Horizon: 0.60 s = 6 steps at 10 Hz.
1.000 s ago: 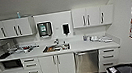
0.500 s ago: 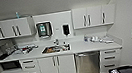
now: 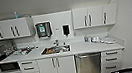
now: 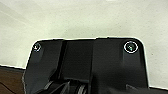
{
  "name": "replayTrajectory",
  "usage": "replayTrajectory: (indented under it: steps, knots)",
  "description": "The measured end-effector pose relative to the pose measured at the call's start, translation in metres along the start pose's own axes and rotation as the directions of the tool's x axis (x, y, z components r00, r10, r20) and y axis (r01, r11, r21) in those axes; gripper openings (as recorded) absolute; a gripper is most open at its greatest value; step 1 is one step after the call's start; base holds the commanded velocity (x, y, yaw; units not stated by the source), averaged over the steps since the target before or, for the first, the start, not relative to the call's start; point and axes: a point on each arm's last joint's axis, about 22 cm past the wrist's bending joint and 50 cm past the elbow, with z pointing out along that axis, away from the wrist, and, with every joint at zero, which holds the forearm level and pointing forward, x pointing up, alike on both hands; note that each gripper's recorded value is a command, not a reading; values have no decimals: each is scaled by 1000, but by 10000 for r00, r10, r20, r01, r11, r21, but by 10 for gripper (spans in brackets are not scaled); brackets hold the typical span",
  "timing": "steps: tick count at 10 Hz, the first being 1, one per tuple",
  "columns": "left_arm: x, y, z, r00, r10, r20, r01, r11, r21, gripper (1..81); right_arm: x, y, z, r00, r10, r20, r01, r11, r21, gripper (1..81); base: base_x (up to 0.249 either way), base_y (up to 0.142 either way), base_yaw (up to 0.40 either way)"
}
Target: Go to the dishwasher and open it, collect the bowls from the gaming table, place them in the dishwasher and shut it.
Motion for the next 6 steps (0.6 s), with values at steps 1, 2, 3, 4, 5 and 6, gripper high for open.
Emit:
replayTrajectory:
  steps: [1, 2, 3, 4, 5, 6]
  knots:
    - [0, 0, 0, 10000, -1, 4, 1, 10000, 2, 811, 0, 0, 0, 10000, 1, 4, -1, 10000, -4, 811, 110, 0, 0]
    - [0, -2, 0, 10000, 3, -1, -3, 10000, 25, 811, -1, 0, 0, 10000, 2, 8, -2, 10000, -4, 811, 111, 0, 0]
    - [1, -5, -1, 10000, 4, -7, -4, 10000, 57, 811, 0, 0, 0, 10000, 1, 0, -1, 10000, -4, 811, 110, 0, 0]
    - [1, -5, -1, 10000, 5, -10, -5, 10000, 63, 811, 0, 0, 0, 10000, 2, 4, -2, 10000, -4, 811, 110, 0, 0]
    - [2, -5, -1, 10000, 9, -22, -8, 10000, 60, 811, -1, 0, 0, 10000, 3, 10, -3, 10000, 0, 811, 110, 0, 0]
    - [2, -4, -1, 10000, 9, -27, -9, 10000, 51, 811, 0, 0, 0, 10000, 2, 6, -2, 10000, 4, 811, 111, 0, 0]
